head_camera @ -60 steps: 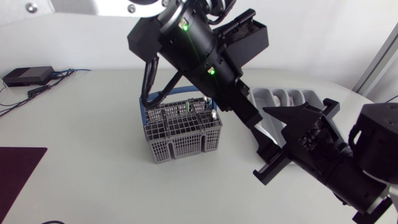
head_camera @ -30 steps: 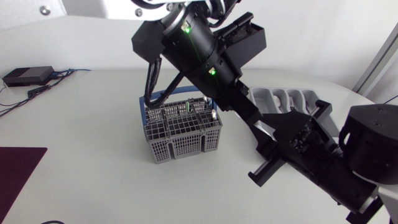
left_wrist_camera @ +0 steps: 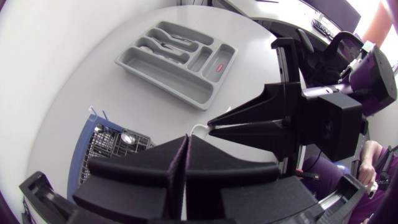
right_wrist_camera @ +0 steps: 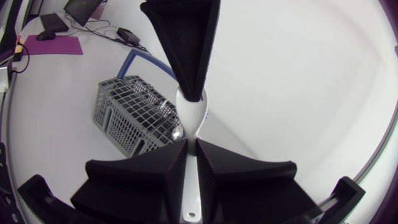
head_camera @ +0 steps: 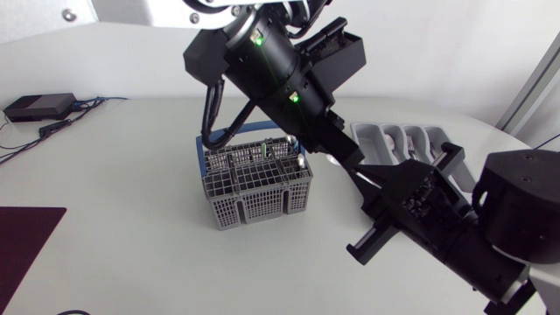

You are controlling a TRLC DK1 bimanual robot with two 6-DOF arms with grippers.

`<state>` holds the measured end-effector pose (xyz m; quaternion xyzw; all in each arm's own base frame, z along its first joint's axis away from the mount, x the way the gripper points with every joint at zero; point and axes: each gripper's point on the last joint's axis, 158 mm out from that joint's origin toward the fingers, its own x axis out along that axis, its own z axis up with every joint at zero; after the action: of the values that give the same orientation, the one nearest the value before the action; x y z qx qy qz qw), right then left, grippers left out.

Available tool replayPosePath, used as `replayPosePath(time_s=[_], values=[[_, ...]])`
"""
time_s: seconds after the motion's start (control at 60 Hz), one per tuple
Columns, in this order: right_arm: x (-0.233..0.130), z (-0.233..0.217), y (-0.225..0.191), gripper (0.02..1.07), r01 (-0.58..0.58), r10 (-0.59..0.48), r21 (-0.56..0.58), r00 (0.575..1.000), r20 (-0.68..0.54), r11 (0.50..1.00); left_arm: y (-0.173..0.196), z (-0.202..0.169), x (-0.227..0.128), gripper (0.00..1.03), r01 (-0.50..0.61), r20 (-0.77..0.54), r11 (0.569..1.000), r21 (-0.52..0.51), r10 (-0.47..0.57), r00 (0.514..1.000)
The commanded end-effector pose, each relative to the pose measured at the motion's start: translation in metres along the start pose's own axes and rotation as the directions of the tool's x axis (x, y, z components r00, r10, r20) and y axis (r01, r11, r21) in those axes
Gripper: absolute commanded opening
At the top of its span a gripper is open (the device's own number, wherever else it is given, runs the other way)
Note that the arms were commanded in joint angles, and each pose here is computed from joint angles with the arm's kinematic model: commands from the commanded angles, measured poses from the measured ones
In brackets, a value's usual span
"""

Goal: Unload the cutlery basket into the drawer organizer.

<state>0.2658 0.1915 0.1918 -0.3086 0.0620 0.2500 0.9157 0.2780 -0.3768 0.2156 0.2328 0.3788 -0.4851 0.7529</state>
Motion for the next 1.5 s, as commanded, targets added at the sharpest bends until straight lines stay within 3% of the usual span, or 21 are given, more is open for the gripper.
replayPosePath(time_s=[0.0,0.15,0.2,0.233,0.283,0.35,0.45,0.7,0.933,1.183,1.483], values=[[0.002,-0.013,0.011,0.14,-0.027,0.026,-0.024,0.999,-0.032,0.999,-0.001,0.014,-0.003,0.05,0.020,0.033,1.000,-0.016,-0.019,0.999],[0.001,-0.015,0.014,0.14,-0.039,0.038,-0.027,0.999,-0.039,0.999,0.001,0.021,-0.007,0.17,0.026,0.054,0.999,-0.030,-0.024,0.998],[0.001,-0.016,0.014,0.14,-0.042,0.041,-0.029,0.998,-0.041,0.999,0.003,0.024,-0.010,0.36,0.020,0.067,0.999,-0.031,-0.018,0.998],[0.001,-0.017,0.016,0.14,-0.049,0.047,-0.031,0.998,-0.044,0.998,0.009,0.028,-0.013,0.56,0.010,0.085,0.999,-0.037,-0.007,0.996],[0.000,-0.019,0.017,0.14,-0.054,0.053,-0.033,0.997,-0.048,0.998,0.012,0.031,-0.016,0.71,0.004,0.098,0.999,-0.039,0.000,0.995],[-0.001,-0.021,0.020,0.14,-0.069,0.067,-0.034,0.997,-0.048,0.997,0.015,0.034,-0.022,0.85,-0.005,0.117,0.999,-0.038,0.009,0.993],[-0.004,-0.026,0.020,0.15,-0.082,0.080,-0.034,0.995,-0.052,0.996,0.025,0.039,-0.034,0.96,-0.027,0.150,0.999,-0.040,0.032,0.988],[-0.012,-0.056,0.006,0.15,-0.159,0.157,-0.021,0.984,-0.085,0.987,0.056,0.017,-0.032,0.97,-0.056,0.101,0.994,-0.097,0.066,0.993],[-0.018,-0.093,-0.008,0.15,-0.226,0.218,-0.045,0.967,-0.132,0.973,0.054,-0.032,0.016,0.97,0.023,-0.026,0.982,-0.189,-0.029,0.999],[-0.030,-0.134,-0.015,0.15,-0.319,0.297,-0.098,0.936,-0.189,0.943,0.059,-0.051,0.049,0.97,0.032,-0.021,0.959,-0.282,-0.039,0.999],[-0.037,-0.170,-0.030,0.15,-0.376,0.321,-0.194,0.910,-0.263,0.906,0.069,-0.060,0.073,0.97,0.023,-0.016,0.938,-0.345,-0.031,0.999]])
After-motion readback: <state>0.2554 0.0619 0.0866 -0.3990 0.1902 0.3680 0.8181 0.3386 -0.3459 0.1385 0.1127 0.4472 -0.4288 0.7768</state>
